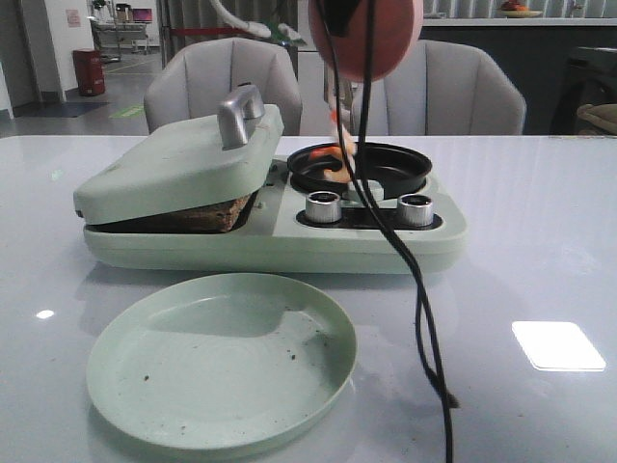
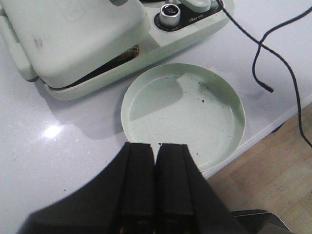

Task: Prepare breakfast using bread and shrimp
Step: 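Tilt the pink bowl to pour the shrimp into the pan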

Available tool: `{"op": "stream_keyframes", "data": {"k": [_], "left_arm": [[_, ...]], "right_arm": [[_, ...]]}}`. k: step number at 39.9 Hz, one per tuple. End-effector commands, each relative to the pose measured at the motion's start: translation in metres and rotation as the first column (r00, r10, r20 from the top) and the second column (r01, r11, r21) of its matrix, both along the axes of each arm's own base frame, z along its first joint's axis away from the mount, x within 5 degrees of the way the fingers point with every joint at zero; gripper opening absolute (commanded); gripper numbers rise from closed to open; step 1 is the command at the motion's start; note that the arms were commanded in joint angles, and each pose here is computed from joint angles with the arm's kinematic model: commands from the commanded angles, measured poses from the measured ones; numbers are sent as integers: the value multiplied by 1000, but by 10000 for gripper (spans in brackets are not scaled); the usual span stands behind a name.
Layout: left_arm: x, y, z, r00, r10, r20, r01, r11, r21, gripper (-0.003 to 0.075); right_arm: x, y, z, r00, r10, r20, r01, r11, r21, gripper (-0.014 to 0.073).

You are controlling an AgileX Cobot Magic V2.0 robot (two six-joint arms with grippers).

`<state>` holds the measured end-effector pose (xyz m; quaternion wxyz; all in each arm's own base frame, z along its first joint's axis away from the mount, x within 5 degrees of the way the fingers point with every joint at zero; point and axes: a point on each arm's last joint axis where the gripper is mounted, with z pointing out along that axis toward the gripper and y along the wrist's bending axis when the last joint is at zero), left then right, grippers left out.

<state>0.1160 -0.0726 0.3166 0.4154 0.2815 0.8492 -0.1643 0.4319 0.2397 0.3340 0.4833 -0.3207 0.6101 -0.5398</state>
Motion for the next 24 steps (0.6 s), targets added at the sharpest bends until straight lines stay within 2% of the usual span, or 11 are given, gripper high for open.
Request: {"op": "stream_keyframes", "data": {"k": [1, 11, 15, 20, 24], "left_arm": [[2, -2, 14, 998, 18, 67, -14, 998, -59, 101], [2, -2, 14, 998, 18, 67, -14, 998, -59, 101], [2, -2, 14, 998, 18, 67, -14, 998, -59, 101], [2, -2, 14, 998, 18, 67, -14, 998, -59, 101], [2, -2, 14, 998, 18, 67, -14, 998, -59, 101]], "right_arm": [[-17, -17, 66, 984, -56, 168, 61, 998, -27, 43], [-17, -18, 68, 983, -62, 174, 67, 998, -21, 43], [-19, -21, 68, 978, -99, 183, 100, 995, 4, 43], [-26, -33, 70, 974, -189, 126, 174, 977, 122, 43], [-33, -51, 75, 973, -229, 9, 217, 934, 285, 43]]}}
